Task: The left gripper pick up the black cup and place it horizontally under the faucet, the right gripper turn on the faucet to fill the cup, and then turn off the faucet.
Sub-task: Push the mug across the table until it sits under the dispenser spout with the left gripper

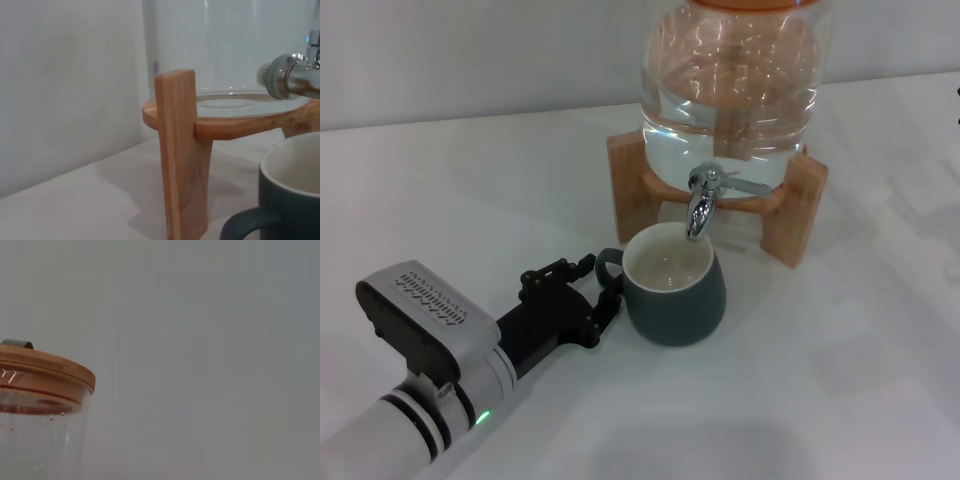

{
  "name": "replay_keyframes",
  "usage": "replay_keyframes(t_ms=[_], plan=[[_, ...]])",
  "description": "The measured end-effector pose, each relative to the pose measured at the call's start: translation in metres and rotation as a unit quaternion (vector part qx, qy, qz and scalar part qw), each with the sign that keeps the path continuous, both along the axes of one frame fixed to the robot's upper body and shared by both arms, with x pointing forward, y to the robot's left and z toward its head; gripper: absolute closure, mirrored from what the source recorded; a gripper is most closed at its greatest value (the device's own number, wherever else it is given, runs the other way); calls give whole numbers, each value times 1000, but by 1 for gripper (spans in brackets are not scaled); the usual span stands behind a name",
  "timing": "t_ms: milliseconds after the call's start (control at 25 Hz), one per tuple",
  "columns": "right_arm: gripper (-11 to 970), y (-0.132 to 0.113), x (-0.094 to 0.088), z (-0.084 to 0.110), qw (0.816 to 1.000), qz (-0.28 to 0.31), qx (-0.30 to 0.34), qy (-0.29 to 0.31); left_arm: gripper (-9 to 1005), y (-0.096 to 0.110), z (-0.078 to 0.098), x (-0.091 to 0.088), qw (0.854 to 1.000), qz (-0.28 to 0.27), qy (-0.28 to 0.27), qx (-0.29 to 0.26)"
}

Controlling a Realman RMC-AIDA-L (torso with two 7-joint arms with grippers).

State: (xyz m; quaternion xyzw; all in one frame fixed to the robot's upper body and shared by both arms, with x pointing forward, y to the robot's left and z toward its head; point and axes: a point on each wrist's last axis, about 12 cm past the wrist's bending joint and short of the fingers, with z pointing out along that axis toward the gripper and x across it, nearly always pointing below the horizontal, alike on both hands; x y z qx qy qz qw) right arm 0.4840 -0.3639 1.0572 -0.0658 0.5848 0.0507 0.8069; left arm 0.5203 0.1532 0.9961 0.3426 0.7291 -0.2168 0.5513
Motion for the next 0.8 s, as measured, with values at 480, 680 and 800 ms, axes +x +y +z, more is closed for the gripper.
replay_keyframes(t_ms=[480,680,800], plan=[[91,1,2,1,1000,2,0,-1,558,-1,2,3,1000,-2,-5,1],[91,2,4,1,1000,3,1,-1,558,-1,3,3,1000,-7,-14,8],[91,2,3,1,1000,3,1,-1,558,-1,4,4,1000,-9,-18,9]])
